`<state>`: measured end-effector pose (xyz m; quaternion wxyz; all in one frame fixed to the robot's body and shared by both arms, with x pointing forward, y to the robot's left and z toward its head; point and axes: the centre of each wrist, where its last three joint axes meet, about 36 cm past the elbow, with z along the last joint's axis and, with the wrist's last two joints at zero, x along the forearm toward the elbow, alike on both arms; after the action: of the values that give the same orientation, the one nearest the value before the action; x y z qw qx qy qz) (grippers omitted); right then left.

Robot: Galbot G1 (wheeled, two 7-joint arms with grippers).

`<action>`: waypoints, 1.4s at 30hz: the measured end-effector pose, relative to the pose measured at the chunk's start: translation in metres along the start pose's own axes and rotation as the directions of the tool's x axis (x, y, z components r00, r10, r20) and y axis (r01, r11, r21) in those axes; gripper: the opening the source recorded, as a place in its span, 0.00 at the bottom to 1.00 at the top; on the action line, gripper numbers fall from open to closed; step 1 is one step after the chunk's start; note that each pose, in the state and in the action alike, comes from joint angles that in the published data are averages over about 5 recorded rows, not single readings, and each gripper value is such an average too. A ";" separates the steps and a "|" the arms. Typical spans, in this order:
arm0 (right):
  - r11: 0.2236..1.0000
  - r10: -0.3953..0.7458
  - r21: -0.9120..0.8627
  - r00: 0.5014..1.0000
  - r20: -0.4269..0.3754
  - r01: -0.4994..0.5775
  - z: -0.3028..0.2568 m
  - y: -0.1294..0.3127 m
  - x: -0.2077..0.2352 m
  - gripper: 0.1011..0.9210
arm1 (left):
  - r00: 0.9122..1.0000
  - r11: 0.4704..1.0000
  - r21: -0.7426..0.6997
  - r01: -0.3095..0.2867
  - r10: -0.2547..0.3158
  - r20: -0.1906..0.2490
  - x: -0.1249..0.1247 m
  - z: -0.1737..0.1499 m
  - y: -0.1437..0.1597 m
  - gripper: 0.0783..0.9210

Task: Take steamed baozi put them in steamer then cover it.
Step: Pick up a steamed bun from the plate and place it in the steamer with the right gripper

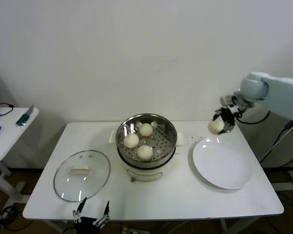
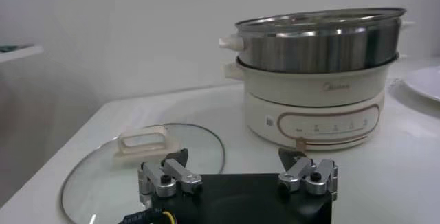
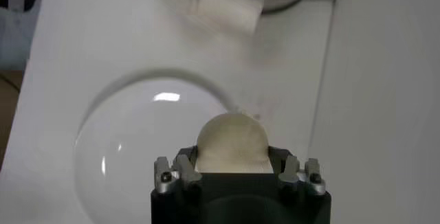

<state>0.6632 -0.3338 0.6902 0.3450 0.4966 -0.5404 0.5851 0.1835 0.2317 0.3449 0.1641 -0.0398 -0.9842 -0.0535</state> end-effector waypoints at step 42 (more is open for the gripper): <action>0.996 -0.069 0.060 0.997 0.042 0.066 -0.213 -0.020 -0.118 0.71 | 1.000 1.000 0.003 0.021 -0.021 0.012 0.004 -0.007 0.013 0.88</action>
<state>0.6692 -0.1074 0.6000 0.3379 0.5372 -0.5134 0.5777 0.1830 0.2445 0.3536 0.1578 -0.0294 -0.9856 -0.0536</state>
